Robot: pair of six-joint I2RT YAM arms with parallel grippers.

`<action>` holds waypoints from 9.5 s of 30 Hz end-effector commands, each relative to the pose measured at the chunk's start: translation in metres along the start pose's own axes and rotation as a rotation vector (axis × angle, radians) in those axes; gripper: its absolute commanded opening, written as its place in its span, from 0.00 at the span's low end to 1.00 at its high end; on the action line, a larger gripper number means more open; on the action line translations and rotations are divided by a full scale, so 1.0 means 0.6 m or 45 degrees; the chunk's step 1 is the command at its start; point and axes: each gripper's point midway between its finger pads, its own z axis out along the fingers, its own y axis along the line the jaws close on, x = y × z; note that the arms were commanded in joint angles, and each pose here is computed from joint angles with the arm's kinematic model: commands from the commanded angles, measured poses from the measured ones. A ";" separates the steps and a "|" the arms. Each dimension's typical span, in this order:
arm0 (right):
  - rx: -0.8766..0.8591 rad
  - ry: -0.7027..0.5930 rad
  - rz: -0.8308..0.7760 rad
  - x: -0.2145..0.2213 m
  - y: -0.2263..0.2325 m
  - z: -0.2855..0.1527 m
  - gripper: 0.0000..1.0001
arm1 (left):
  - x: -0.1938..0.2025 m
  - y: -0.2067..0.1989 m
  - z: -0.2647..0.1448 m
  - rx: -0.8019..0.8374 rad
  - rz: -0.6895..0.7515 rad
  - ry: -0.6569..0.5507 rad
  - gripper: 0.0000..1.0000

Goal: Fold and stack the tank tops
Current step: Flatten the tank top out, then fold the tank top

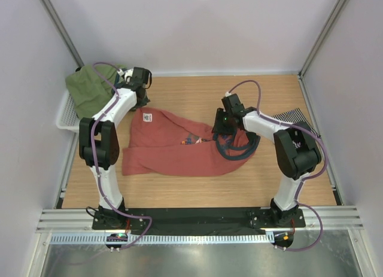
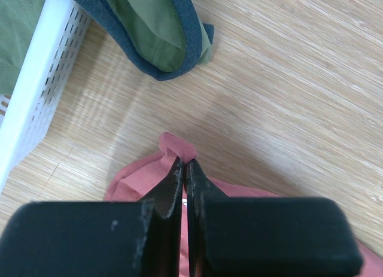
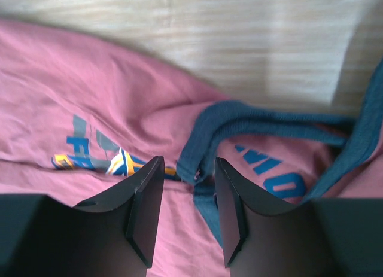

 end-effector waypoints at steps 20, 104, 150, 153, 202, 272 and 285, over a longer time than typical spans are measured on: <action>0.064 0.018 -0.058 0.026 0.011 -0.001 0.44 | -0.038 -0.003 -0.035 0.041 -0.038 -0.087 0.00; 0.080 -0.414 0.093 -0.237 -0.104 -0.180 0.56 | -0.124 -0.059 -0.161 0.322 -0.323 -0.333 0.84; 0.366 -0.469 0.296 -0.110 -0.246 -0.223 0.59 | 0.302 0.130 -0.232 0.305 -0.153 0.208 0.86; 0.220 -0.363 0.210 -0.041 -0.208 -0.224 0.58 | 0.310 0.162 -0.247 0.246 -0.192 0.204 0.84; 0.297 -0.148 0.548 0.149 -0.205 -0.245 0.64 | 0.454 0.256 -0.260 -0.080 -0.495 0.506 0.76; 0.304 -0.117 0.205 0.164 -0.089 -0.202 0.01 | 0.426 0.170 -0.290 0.068 -0.404 0.570 0.00; 0.340 -0.100 0.101 0.073 -0.057 -0.142 0.01 | 0.301 0.156 -0.242 0.091 -0.608 0.415 0.00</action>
